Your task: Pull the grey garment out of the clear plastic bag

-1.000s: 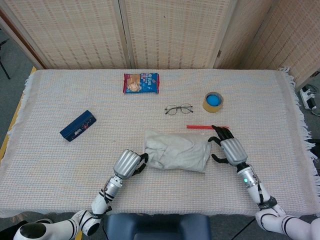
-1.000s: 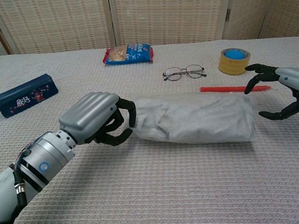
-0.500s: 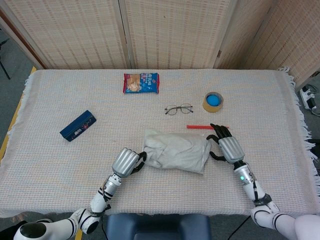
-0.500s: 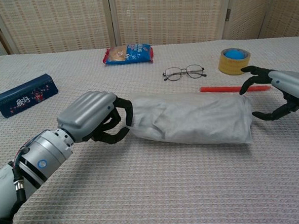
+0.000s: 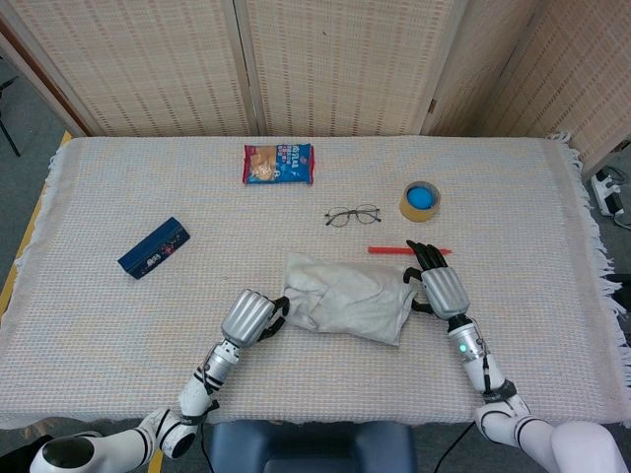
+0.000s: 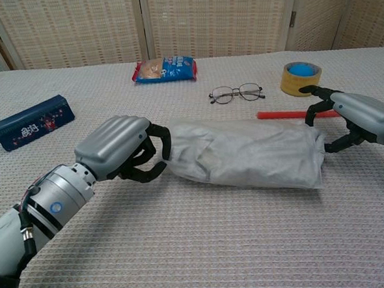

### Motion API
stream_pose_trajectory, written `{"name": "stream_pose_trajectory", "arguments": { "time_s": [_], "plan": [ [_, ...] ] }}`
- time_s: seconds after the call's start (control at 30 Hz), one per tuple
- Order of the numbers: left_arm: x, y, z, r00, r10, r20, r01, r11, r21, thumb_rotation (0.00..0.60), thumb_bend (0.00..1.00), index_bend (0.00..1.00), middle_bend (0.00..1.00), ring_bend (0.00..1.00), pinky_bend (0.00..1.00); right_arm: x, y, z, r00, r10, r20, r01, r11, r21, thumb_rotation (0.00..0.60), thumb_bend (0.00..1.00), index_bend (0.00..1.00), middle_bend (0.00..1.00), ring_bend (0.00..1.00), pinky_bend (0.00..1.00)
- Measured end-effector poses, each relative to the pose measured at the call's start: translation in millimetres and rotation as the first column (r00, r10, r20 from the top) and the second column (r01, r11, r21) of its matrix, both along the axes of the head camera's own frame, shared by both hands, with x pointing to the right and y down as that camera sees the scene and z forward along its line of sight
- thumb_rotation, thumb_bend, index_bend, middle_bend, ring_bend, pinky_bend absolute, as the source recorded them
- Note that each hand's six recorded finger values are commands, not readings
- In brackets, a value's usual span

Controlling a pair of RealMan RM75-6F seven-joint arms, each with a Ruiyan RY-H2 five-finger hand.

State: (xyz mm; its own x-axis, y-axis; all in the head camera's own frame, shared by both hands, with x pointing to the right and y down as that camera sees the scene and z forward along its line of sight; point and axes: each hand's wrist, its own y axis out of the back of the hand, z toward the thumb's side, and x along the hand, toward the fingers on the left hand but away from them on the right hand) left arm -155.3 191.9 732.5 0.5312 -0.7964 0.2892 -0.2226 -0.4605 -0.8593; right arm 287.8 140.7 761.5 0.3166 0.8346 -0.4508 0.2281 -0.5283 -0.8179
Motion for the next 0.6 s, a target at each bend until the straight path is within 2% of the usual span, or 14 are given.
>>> {"name": "stream_pose_trajectory", "arguments": {
  "time_s": [0.27, 0.6],
  "plan": [
    [-1.5, -2.7, -1.6, 1.0, -0.006, 0.001, 0.006, 1.0, 0.007, 0.6, 0.56, 0.72, 1.0, 1.0, 1.0, -5.4, -0.4, 2.7, 1.0, 0.025, -0.007, -0.025, 0.999, 0.031, 0.6, 0.44, 0.75, 0.13, 0.0, 0.0],
    [-27.0, -19.6, -3.8, 0.998, -0.034, 0.047, 0.032, 0.998, 0.053, 0.6, 0.56, 0.72, 1.0, 1.0, 1.0, 32.2, -2.5, -22.1, 0.998, 0.058, -0.026, -0.056, 0.996, 0.076, 0.6, 0.46, 0.8, 0.16, 0.0, 0.0]
  ]
}}
